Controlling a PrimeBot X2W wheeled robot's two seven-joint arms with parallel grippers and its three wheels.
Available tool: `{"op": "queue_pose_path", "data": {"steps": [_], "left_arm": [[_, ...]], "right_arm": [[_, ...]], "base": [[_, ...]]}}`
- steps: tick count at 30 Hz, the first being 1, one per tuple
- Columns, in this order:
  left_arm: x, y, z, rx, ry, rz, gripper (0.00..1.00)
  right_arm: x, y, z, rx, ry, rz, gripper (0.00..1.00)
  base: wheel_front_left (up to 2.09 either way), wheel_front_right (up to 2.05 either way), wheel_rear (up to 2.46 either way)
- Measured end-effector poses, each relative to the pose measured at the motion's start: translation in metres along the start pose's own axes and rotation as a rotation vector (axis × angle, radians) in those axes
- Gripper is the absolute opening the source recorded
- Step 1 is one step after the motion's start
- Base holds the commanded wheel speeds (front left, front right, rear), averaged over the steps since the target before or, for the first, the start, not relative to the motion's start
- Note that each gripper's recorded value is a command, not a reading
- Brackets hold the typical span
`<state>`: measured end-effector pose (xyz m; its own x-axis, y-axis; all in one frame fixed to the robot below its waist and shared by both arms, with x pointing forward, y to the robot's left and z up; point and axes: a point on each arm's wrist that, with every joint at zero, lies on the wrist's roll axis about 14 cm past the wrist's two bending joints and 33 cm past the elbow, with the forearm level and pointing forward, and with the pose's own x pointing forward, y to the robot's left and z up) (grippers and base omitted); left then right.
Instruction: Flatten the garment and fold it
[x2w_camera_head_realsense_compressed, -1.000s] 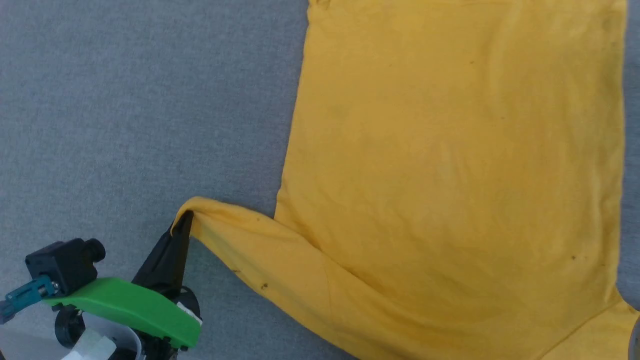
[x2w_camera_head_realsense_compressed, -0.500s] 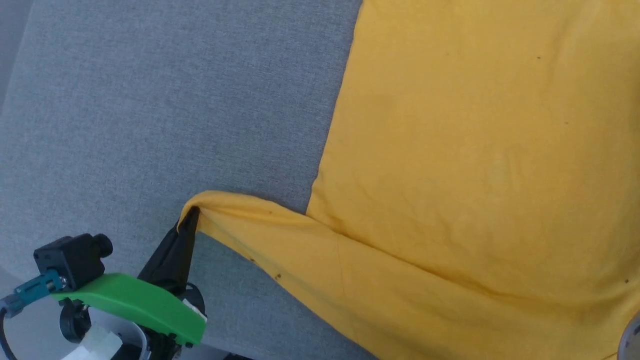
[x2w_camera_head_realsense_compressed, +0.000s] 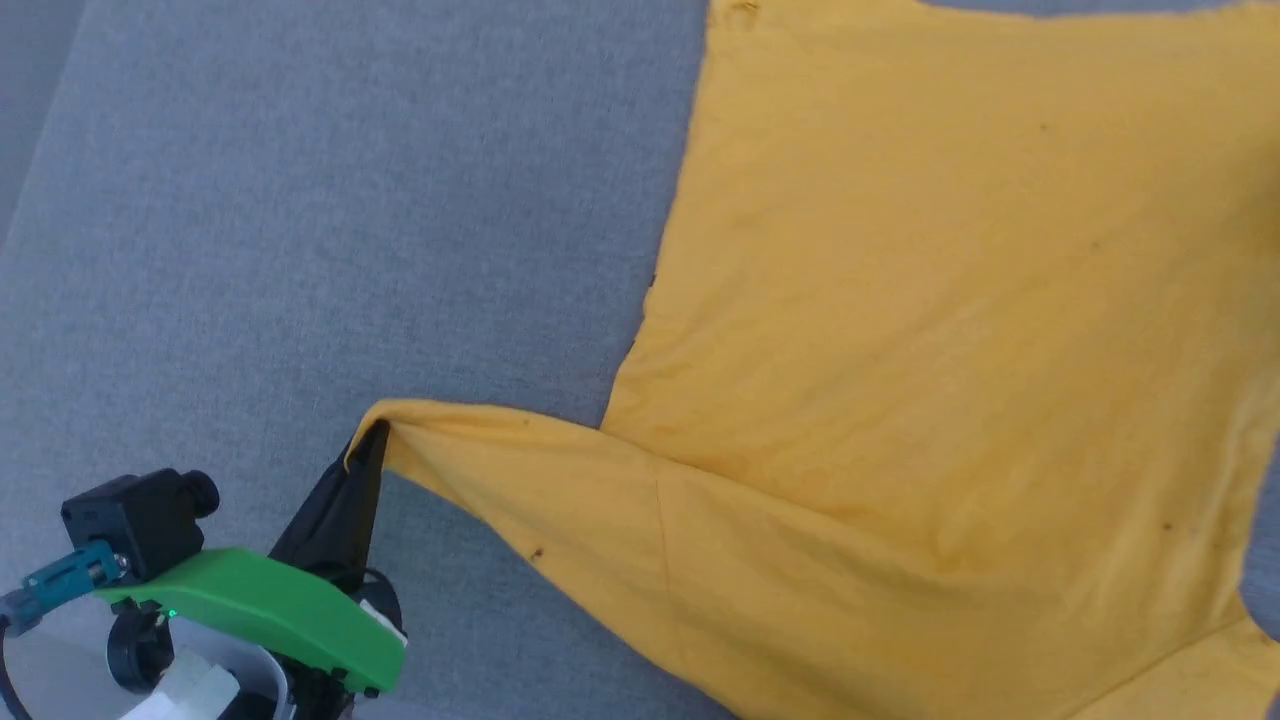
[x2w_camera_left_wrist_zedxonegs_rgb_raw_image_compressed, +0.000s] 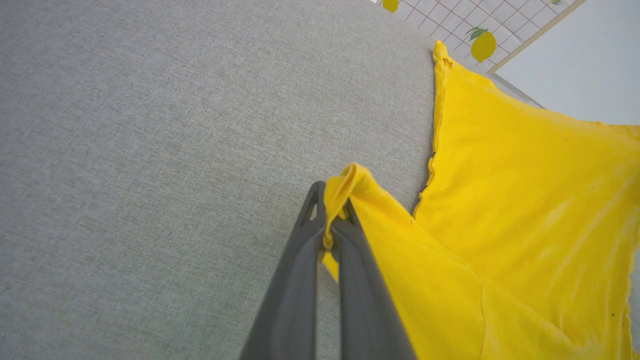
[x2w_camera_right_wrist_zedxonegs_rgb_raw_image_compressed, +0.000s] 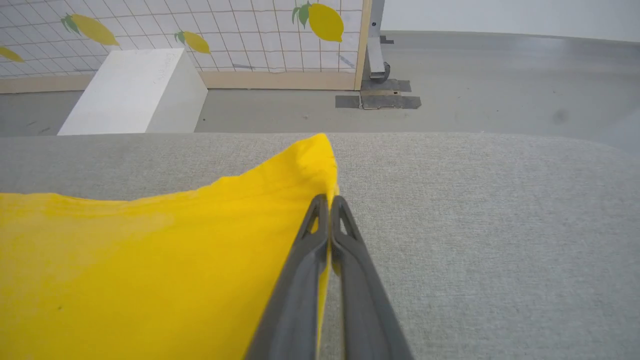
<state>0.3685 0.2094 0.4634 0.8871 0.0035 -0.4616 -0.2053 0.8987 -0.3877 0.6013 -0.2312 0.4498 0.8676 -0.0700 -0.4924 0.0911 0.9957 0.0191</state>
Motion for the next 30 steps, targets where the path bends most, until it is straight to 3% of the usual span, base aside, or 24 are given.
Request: {"op": "queue_pose_path", "data": {"steps": [7,17,22,27,28,29,30], "left_arm": [[-0.019,-0.007,0.004,-0.007,-0.018,-0.024,0.00],[-0.033,-0.019,-0.015,-0.016,0.017,-0.071,0.00],[-0.035,-0.025,-0.024,-0.030,0.034,-0.094,0.00],[-0.038,-0.030,-0.025,-0.037,0.027,-0.114,0.00],[-0.039,-0.031,-0.024,-0.037,0.023,-0.118,0.00],[-0.040,-0.032,-0.024,-0.038,0.020,-0.121,0.00],[-0.041,-0.032,-0.023,-0.038,0.018,-0.122,0.00]], "right_arm": [[-0.084,-0.049,-0.021,0.059,-0.024,-0.054,0.00],[-0.227,-0.128,-0.153,0.276,0.185,-0.244,0.00],[-0.260,-0.125,-0.231,0.370,0.319,-0.249,0.00],[-0.266,-0.110,-0.264,0.390,0.340,-0.225,0.00],[-0.265,-0.109,-0.264,0.375,0.330,-0.222,0.12],[-0.263,-0.108,-0.261,0.364,0.309,-0.220,0.65],[-0.262,-0.107,-0.259,0.364,0.295,-0.220,1.00]], "base": [[0.00,0.00,0.00],[0.00,0.00,0.00],[0.00,0.00,0.00],[0.00,0.00,0.00],[0.00,0.00,0.00],[0.00,0.00,0.00],[0.00,0.00,0.00]]}}
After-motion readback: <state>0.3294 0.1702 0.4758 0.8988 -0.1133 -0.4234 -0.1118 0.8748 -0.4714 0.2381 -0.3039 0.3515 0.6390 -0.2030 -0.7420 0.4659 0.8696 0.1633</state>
